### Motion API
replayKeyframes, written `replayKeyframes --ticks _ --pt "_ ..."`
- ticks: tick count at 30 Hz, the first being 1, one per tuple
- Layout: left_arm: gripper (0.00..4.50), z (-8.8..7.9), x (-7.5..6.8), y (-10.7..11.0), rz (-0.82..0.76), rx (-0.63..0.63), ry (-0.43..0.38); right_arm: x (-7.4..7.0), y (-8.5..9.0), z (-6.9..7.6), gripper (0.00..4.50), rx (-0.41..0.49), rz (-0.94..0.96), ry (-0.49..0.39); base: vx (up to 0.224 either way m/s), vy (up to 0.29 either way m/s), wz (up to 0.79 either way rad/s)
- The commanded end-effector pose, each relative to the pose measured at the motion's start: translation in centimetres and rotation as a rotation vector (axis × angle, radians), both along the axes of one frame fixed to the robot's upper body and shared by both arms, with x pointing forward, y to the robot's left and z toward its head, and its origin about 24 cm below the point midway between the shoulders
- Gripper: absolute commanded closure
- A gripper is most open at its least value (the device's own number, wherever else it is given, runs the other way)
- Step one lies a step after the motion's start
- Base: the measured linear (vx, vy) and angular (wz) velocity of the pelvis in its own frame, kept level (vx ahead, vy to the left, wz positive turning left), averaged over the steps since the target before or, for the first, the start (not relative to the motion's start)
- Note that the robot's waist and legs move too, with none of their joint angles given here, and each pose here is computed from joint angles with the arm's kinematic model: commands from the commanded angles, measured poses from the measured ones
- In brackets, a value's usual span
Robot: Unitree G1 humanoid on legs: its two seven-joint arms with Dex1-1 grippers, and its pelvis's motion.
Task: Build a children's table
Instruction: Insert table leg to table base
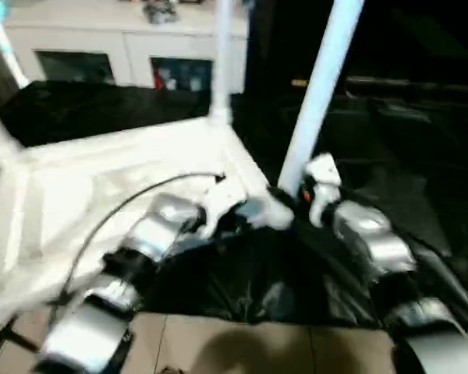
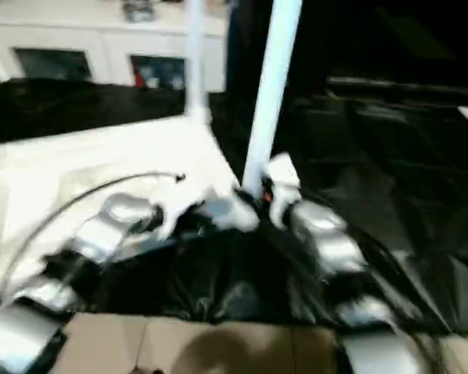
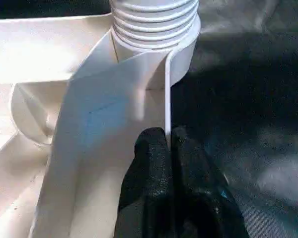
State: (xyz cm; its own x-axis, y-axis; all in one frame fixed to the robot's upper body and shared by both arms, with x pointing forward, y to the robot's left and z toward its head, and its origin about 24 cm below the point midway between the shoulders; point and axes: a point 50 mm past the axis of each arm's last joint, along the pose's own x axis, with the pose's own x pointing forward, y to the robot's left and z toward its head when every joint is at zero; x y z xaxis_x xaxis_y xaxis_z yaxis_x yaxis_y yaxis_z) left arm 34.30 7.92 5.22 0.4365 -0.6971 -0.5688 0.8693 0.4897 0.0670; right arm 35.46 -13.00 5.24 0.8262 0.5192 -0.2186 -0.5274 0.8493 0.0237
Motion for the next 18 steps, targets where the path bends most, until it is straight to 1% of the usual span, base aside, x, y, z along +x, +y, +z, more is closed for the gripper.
replayKeyframes --ticks 1,2,5,6,7,13,16,18 --pt "4.5 4.0 2.0 -0.7 0.085 -0.066 -0.132 -1.3 -1.9 -4.6 2.59 -0.1 -0.18 0.201 0.0 0.0 0.0" --pt "4.5 4.0 2.2 -1.3 0.126 -0.067 -0.131 -0.8 -1.3 -4.5 2.59 -0.085 -0.235 0.205 0.0 0.0 0.0" --pt "4.5 4.0 2.5 -1.9 0.185 -0.055 -0.149 -0.3 -0.5 -4.5 2.59 -0.066 -0.303 0.219 0.0 0.0 0.0" --pt "4.5 4.0 2.7 -2.2 0.213 -0.045 -0.165 -0.1 0.1 -4.4 2.59 -0.05 -0.325 0.23 0.0 0.0 0.0" --pt "4.5 4.0 2.8 -2.3 0.219 -0.036 -0.173 0.0 0.7 -4.4 2.59 -0.055 -0.319 0.227 0.0 0.0 0.0" --pt "4.5 3.9 2.7 -2.5 0.219 -0.043 -0.164 0.0 1.9 -4.4 2.59 -0.059 -0.287 0.226 0.0 0.0 0.0" --pt "4.5 3.9 2.8 -2.6 0.211 -0.045 -0.162 -0.1 2.7 -4.5 2.59 -0.052 -0.23 0.226 0.0 0.0 0.0" --pt "4.5 3.9 2.8 -2.7 0.202 -0.048 -0.164 -0.1 2.7 -4.5 2.59 -0.078 -0.224 0.219 0.0 0.0 0.0"
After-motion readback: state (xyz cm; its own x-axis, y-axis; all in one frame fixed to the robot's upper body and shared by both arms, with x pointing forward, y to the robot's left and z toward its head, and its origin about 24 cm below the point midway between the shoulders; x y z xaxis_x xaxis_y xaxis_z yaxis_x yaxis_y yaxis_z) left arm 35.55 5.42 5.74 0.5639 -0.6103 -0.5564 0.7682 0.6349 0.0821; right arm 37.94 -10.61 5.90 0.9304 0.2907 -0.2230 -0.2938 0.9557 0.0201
